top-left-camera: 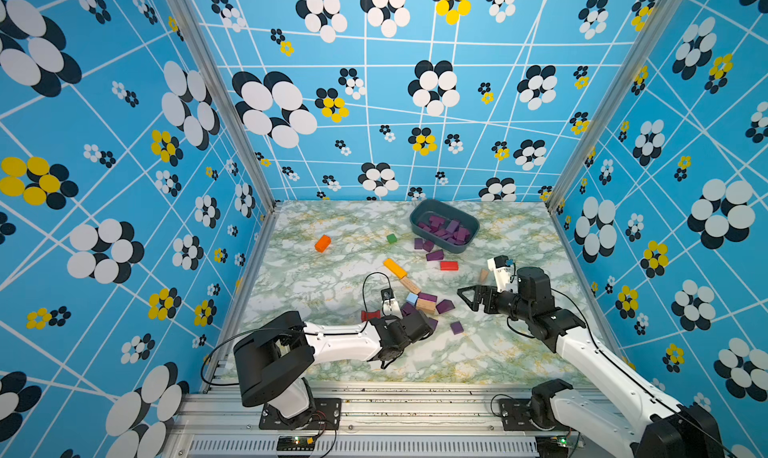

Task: Pick purple bricks into the storage bin
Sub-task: Pick up the building block from the center of the board.

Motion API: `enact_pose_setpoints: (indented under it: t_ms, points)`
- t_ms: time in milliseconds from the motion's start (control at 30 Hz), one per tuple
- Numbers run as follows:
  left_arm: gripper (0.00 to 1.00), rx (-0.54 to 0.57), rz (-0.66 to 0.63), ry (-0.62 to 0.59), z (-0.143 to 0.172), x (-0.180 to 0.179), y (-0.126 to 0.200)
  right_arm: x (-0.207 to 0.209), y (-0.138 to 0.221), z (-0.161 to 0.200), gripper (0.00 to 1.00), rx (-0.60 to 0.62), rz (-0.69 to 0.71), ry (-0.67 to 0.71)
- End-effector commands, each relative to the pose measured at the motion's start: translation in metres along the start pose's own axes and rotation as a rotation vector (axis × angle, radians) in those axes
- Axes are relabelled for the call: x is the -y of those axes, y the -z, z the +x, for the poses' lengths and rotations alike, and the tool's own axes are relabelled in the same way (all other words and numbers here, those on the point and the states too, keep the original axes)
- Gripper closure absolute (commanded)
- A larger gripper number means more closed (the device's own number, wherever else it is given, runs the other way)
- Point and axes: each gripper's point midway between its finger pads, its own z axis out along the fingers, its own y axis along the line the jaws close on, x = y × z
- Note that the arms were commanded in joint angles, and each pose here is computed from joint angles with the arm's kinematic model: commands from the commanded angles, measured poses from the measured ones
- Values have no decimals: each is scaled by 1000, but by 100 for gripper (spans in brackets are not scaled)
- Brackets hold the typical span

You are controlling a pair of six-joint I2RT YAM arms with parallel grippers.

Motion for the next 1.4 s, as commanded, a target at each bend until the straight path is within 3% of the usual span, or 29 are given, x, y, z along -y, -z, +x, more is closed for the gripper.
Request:
enact_pose_setpoints:
  t_ms: [0, 333, 1367]
  points:
    - [35, 34, -40, 5, -5, -1, -2, 3, -2, 10, 1, -32, 12, -17]
    - [45, 42, -104, -13, -5, -10, -9, 10, -5, 15, 1, -54, 41, -40]
    - [47, -5, -76, -28, -17, 2, -43, 15, -6, 19, 1, -71, 68, -41]
